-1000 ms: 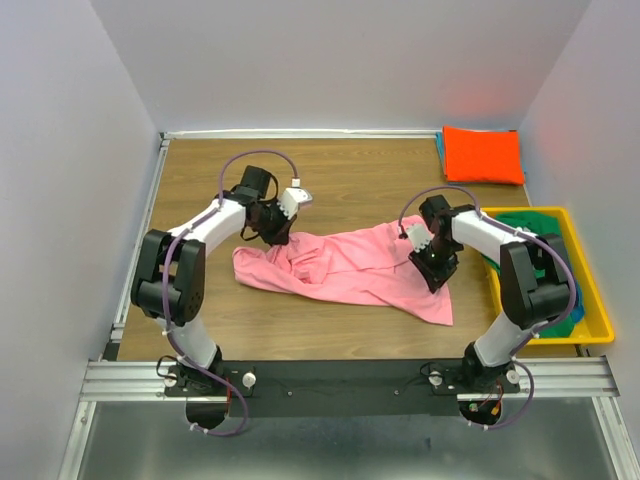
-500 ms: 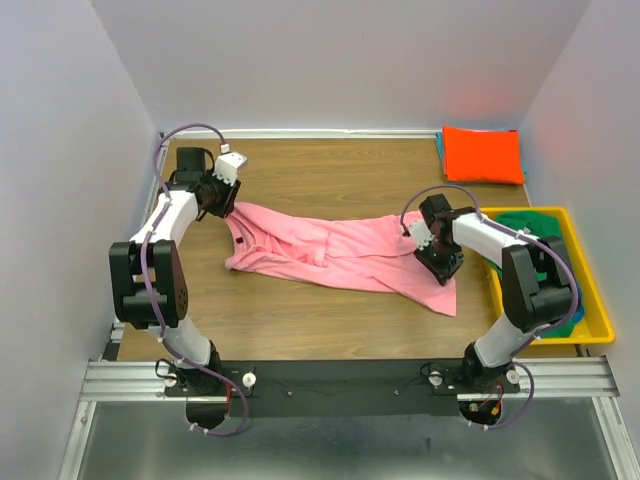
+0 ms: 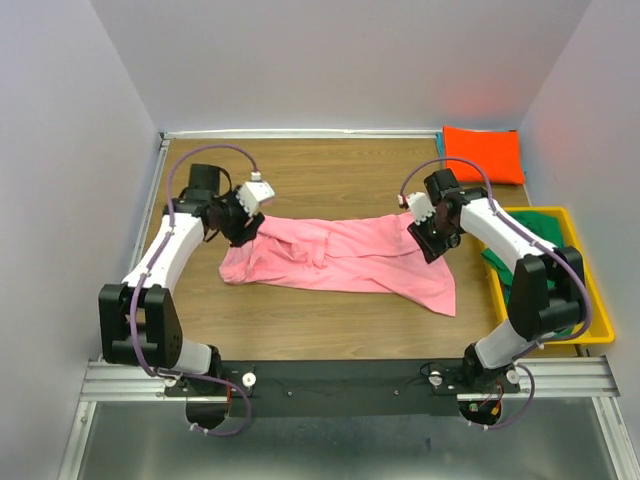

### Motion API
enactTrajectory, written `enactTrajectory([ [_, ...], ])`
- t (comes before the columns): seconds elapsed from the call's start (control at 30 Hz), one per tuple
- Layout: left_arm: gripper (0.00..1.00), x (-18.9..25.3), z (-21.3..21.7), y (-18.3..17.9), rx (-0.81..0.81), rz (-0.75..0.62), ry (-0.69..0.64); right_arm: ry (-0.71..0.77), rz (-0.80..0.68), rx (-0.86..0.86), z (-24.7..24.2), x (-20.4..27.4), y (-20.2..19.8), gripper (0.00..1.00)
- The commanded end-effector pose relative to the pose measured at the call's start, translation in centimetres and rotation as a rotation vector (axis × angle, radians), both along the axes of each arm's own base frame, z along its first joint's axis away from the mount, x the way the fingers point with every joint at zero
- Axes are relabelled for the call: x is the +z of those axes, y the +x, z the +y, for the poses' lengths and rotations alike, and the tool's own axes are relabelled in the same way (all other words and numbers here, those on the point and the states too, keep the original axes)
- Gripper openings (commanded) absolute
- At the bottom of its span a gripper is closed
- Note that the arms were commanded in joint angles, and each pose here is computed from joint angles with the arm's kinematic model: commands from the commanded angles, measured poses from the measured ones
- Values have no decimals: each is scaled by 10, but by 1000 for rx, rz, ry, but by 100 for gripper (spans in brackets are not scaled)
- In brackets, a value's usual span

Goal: Fold and stack the t-shirts
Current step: Flatten the tshirt out

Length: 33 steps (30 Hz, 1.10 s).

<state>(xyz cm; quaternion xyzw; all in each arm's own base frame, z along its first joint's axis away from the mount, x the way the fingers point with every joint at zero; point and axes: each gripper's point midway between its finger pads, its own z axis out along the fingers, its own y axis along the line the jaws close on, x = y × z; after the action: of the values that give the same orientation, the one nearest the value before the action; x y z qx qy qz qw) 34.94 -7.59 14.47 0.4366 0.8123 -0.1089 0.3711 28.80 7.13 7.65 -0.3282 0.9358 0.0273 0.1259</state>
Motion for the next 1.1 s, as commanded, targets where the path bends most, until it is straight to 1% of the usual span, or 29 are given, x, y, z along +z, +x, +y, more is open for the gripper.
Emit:
enactTrajectory([
  [0.0, 61, -51, -16, -48, -136, 181, 47, 16, 117, -17, 4, -14, -18, 40],
  [0.03, 56, -62, -15, -56, -146, 203, 73, 15, 126, -17, 4, -17, -20, 40],
  [0.1, 50, -71, -10, -64, -168, 211, 110, 10, 143, -16, 3, -22, -21, 39],
  [0.13, 44, -80, -5, -74, -174, 241, 136, 7, 149, -16, 3, -24, -22, 39],
  [0.23, 38, -93, 4, -93, -208, 276, 184, 7, 176, -14, 3, -32, -26, 39],
  [0.27, 33, -95, 8, -97, -209, 275, 206, 8, 183, -12, 4, -35, -27, 38],
  [0.4, 26, -113, 25, -116, -217, 316, 293, 24, 207, -6, 10, -41, -33, 38],
  [0.43, 21, -119, 31, -124, -217, 339, 325, 35, 207, -6, 14, -39, -33, 38],
  [0.47, 19, -119, 35, -126, -218, 346, 335, 52, 208, -8, 16, -37, -34, 38],
  [0.53, 12, -119, 47, -129, -214, 351, 389, 97, 184, -24, 24, -24, -30, 38],
  [0.6, 10, -119, 59, -131, -215, 336, 445, 108, 149, -35, 25, -14, -23, 38],
  [0.67, 7, -118, 74, -129, -208, 322, 508, 125, 88, -69, 21, 2, -5, 38],
  [0.73, 7, -112, 81, -123, -195, 320, 511, 131, 61, -112, 13, 8, 9, 38],
  [0.77, 7, -108, 83, -119, -182, 319, 490, 139, 25, -150, 5, 18, 24, 38],
  [0.8, 7, -105, 82, -115, -184, 323, 471, 131, 35, -171, -1, 13, 30, 38],
  [0.83, 9, -91, 75, -102, -190, 293, 425, 123, 13, -209, -12, 17, 41, 38],
  [0.87, 12, -83, 71, -95, -192, 278, 403, 114, 25, -233, -18, 12, 43, 38],
  [0.9, 16, -69, 66, -79, -186, 239, 382, 104, 29, -257, -23, 8, 53, 38],
  [0.93, 21, -61, 62, -72, -188, 220, 362, 103, 29, -284, -28, 7, 58, 38],
  [0.97, 29, -53, 53, -67, -198, 206, 314, 107, 38, -331, -37, 4, 62, 38],
  [1.0, 31, -47, 49, -59, -195, 192, 293, 112, 24, -356, -42, 7, 71, 38],
  [1.03, 34, -31, 44, -45, -192, 144, 275, 108, 44, -377, -46, -1, 75, 38],
  [1.07, 37, -23, 37, -41, -190, 133, 235, 108, 49, -410, -53, -4, 79, 38],
])
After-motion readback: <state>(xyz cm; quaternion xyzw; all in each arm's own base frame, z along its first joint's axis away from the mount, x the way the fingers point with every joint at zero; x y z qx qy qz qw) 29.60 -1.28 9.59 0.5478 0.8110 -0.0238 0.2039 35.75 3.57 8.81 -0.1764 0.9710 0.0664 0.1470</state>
